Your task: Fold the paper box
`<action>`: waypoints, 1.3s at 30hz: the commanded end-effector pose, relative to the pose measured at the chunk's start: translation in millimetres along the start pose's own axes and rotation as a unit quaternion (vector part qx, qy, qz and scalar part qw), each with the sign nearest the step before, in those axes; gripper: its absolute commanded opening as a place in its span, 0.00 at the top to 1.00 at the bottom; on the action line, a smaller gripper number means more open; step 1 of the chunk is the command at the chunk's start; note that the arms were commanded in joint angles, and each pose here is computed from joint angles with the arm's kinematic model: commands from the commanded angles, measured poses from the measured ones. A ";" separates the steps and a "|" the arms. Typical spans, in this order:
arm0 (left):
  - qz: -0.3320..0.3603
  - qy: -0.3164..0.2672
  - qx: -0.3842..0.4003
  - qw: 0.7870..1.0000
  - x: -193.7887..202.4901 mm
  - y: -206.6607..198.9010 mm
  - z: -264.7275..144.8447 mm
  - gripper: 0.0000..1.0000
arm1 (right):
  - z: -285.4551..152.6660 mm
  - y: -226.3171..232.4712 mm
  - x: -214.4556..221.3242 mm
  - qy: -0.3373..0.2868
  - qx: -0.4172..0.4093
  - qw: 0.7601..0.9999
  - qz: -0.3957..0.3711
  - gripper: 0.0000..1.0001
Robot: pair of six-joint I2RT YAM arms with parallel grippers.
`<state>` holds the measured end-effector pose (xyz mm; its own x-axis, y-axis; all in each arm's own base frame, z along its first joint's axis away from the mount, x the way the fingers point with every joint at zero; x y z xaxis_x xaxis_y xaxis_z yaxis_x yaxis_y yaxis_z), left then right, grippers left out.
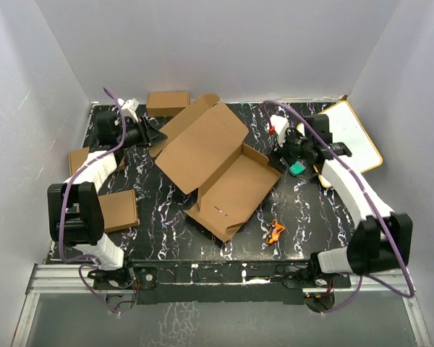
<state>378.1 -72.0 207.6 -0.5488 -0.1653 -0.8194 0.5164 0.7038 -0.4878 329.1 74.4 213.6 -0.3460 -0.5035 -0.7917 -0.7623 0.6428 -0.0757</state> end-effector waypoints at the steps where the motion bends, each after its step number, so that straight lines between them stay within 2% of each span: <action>1: 0.035 -0.026 0.008 0.999 -26.9 -0.3 3.2 0.71 | -27.3 46.7 -9.8 -0.071 -0.120 0.985 -0.103 0.22; 2: 0.033 -0.025 0.011 0.999 -27.1 0.0 4.4 0.70 | -31.9 57.3 -4.7 -0.076 -0.148 0.978 -0.127 0.17; 5: 0.021 -0.021 0.020 0.999 -23.2 -1.2 4.9 0.66 | -43.7 90.9 17.9 -0.092 -0.251 0.933 -0.241 0.09; 7: 0.016 -0.025 0.026 0.999 -19.9 -5.0 2.0 0.62 | -50.9 106.4 31.3 -0.086 -0.296 0.910 -0.277 0.03; 11: 0.021 -0.038 0.032 0.999 -12.6 -13.1 -6.3 0.55 | -46.9 107.6 48.0 -0.040 -0.303 0.898 -0.317 0.01; 14: 0.024 -0.041 0.032 0.998 -5.3 -16.1 -10.3 0.54 | -43.7 107.2 61.3 -0.004 -0.308 0.886 -0.347 0.01; 16: 0.024 -0.040 0.025 0.999 2.6 -15.0 -11.9 0.53 | -43.5 108.6 62.8 -0.001 -0.311 0.884 -0.349 0.01; 19: 0.024 -0.040 -0.021 0.999 4.8 -8.5 -15.3 0.52 | -43.8 113.6 59.3 -0.021 -0.316 0.886 -0.338 0.01; 22: 0.030 -0.040 -0.149 0.988 -4.9 4.5 -32.0 0.47 | -42.9 116.8 54.3 -0.043 -0.319 0.887 -0.330 0.01; 25: 0.042 -0.056 -0.268 0.961 -18.5 7.6 -61.4 0.30 | -40.3 113.5 44.8 -0.059 -0.312 0.891 -0.326 0.01; 28: 0.038 -0.083 -0.320 0.943 -20.8 -5.9 -90.2 0.13 | -32.5 96.6 20.4 -0.066 -0.276 0.918 -0.276 0.03; 30: 0.023 -0.101 -0.304 0.947 -14.3 -23.5 -102.9 0.11 | -20.9 78.3 1.8 -0.070 -0.242 0.936 -0.247 0.06; 32: -0.005 -0.105 -0.257 0.961 0.0 -43.9 -108.7 0.12 | -8.5 57.5 -15.0 -0.065 -0.195 0.960 -0.189 0.06; 35: -0.090 -0.091 -0.170 0.977 37.5 -71.4 -111.2 0.14 | 12.7 27.6 -33.7 -0.046 -0.129 0.988 -0.077 0.05; 39: -0.211 -0.072 -0.109 0.969 83.9 -94.8 -118.5 0.22 | 42.7 -10.9 -41.4 0.004 -0.056 0.998 0.009 0.07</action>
<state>242.6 -48.4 254.8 -0.3675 -0.3933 -0.8428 0.1879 0.8561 -0.4815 321.4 111.1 205.7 -0.1838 -0.6102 -0.7707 -0.9492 0.3139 -0.0221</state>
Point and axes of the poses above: each gripper's point midway between its finger pads, its own z axis out along the fingers, its own y axis along the line the jaws close on, x = y × z, the point moved 7 cm from there along -z, back along the fingers, and after that the axes turned 7 degrees about z, right-handed, at the moved point
